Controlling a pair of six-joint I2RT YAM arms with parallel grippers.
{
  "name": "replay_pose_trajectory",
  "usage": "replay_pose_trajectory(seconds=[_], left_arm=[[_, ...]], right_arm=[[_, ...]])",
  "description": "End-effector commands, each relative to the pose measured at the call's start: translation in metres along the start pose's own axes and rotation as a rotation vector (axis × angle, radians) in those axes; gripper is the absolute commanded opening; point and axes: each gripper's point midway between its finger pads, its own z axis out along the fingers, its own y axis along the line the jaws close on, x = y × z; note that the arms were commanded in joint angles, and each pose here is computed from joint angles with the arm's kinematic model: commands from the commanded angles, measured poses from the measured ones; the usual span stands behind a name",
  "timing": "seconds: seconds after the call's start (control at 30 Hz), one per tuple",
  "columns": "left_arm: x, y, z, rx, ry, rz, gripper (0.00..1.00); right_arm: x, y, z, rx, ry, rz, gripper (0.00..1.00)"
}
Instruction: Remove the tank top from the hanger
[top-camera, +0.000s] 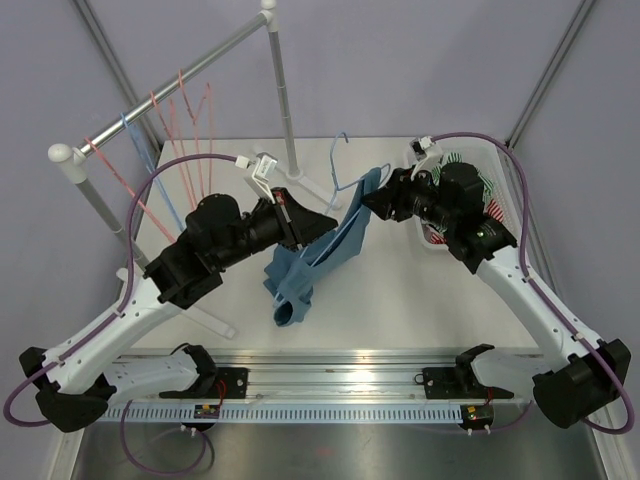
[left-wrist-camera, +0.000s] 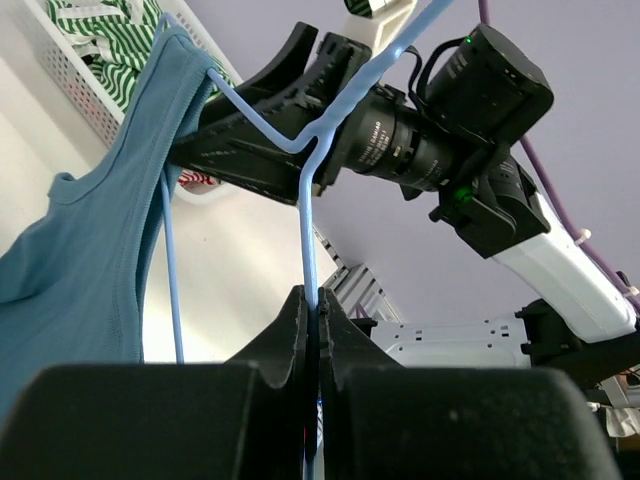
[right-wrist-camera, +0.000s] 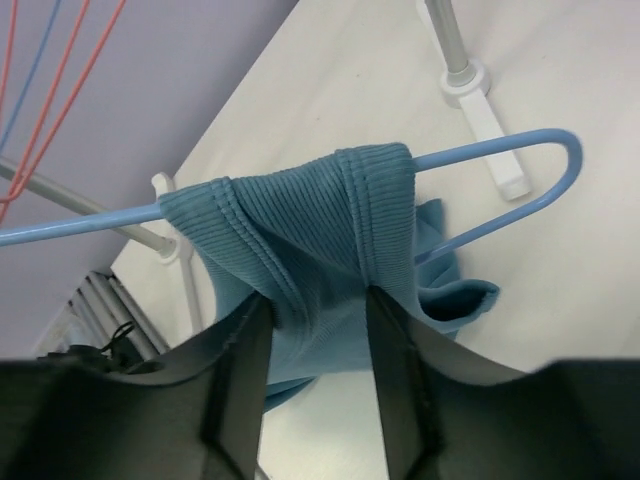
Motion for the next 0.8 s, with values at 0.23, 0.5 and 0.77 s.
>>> replay_pose_trajectory(seconds=[0.23,0.5,0.77], left_arm=[[-0.020,-0.022,-0.019,0.065,-0.074,0.034,0.00],[-0.004,-0.009,-0.027,0.019,-0.001,0.112,0.00],[-0.018,-0.014,-0.044,0.016,-0.061,0.137,0.00]], right_arm=[[-0.037,-0.007,0.002,0.069,-0.109,-0.117,0.00],[-0.074,-0.070,-0.017,0.473,-0.194,-0.165,0.00],[-0.056,-0.122,0.017,0.584,-0.004,-0.086,0.00]])
